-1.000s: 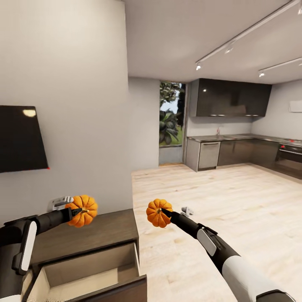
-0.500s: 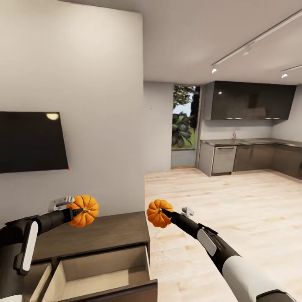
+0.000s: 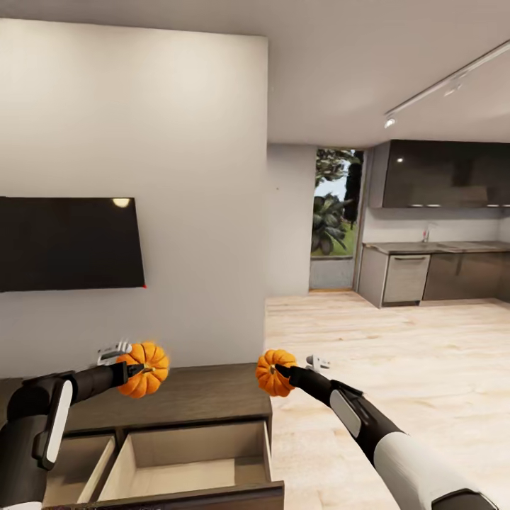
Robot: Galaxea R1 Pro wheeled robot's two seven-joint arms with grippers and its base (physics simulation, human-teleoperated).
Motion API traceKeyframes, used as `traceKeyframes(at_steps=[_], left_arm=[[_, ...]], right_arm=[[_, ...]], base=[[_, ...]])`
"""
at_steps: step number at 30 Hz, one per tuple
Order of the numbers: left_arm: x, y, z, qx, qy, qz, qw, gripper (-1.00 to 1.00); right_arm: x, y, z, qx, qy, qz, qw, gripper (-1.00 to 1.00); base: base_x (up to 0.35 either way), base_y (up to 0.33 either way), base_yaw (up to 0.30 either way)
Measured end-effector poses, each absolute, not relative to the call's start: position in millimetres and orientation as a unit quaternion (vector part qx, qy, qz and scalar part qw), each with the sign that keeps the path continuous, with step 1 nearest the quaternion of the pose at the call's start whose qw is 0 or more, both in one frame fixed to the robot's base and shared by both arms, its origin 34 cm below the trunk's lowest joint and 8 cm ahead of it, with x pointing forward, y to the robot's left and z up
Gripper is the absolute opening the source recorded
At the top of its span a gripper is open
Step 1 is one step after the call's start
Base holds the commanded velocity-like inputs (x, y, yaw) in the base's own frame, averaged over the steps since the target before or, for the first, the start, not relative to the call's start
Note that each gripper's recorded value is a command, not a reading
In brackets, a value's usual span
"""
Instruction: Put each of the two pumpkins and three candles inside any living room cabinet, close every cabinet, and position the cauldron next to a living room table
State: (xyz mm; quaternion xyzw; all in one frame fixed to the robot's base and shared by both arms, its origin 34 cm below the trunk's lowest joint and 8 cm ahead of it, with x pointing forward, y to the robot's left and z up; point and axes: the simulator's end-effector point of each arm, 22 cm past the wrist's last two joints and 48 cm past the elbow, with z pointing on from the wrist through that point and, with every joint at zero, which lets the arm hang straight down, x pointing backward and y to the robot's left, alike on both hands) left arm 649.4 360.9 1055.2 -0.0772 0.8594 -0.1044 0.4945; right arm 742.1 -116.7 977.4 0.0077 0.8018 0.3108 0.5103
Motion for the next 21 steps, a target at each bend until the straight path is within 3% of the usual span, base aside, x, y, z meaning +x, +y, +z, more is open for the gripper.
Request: traceKeyframes(at_steps=[21], left_arm=[[646,362,1050,-0.085,0.873,-0.077,0.474,-1.00]], right_arm=[[740,-130,977,0.008,0.835,0.222,0.503,-1.00]], base=[[0.000,0.000,0.212]])
